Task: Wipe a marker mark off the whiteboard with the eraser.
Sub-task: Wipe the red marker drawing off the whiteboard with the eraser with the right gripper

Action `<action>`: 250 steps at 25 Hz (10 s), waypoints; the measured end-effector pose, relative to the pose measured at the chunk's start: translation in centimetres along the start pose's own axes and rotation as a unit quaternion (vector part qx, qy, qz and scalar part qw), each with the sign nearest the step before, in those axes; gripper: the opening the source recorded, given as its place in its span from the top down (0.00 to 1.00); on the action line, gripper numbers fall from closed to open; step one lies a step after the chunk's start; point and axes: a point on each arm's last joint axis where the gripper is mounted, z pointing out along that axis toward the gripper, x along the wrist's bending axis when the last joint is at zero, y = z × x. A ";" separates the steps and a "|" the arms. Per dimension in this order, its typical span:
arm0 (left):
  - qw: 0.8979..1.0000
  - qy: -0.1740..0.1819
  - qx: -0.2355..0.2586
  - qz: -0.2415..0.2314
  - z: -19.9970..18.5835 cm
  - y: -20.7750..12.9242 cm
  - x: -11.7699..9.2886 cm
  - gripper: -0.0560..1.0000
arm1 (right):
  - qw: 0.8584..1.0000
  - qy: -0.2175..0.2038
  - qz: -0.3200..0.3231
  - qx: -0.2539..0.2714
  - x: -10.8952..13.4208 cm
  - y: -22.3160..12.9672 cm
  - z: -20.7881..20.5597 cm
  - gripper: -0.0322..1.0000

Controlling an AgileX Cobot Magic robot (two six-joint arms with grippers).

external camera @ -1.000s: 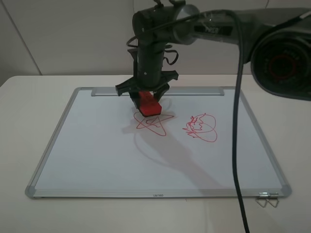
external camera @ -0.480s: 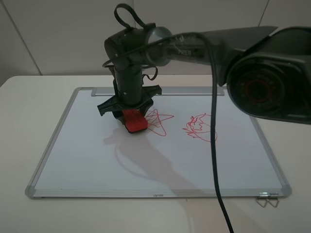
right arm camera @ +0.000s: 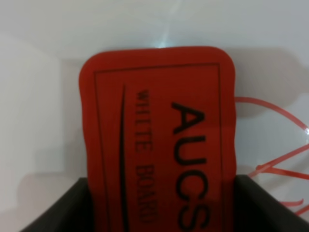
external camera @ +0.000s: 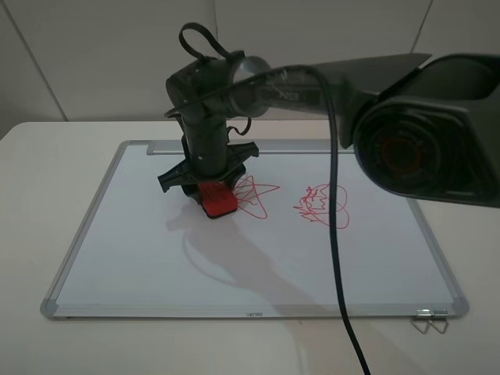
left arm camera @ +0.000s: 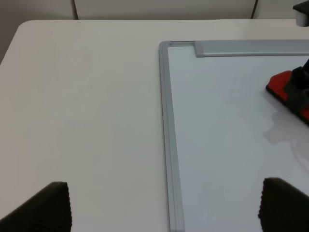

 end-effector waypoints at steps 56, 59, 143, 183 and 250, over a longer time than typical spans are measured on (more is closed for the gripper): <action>1.000 0.000 0.000 0.000 0.0 0.0 0.0 0.21 | 0.995 -0.035 -0.092 0.036 2.7 -2.6 -0.1 0.49; 1.000 0.000 0.000 0.000 0.0 0.0 0.0 0.21 | 0.993 -0.033 -0.106 0.035 3.4 -2.9 -0.2 0.49; 1.000 0.000 0.000 0.000 0.0 0.0 0.0 0.21 | 0.987 -0.033 -0.048 0.146 -8.5 -13.7 -1.3 0.49; 1.000 0.003 0.000 0.001 0.0 0.0 0.0 0.21 | 0.999 -0.033 -0.014 -0.025 -10.8 -1.9 1.6 0.49; 1.000 0.004 0.000 0.002 0.0 0.0 0.1 0.21 | 0.998 -0.010 -0.042 -0.050 -7.5 -2.1 -5.8 0.49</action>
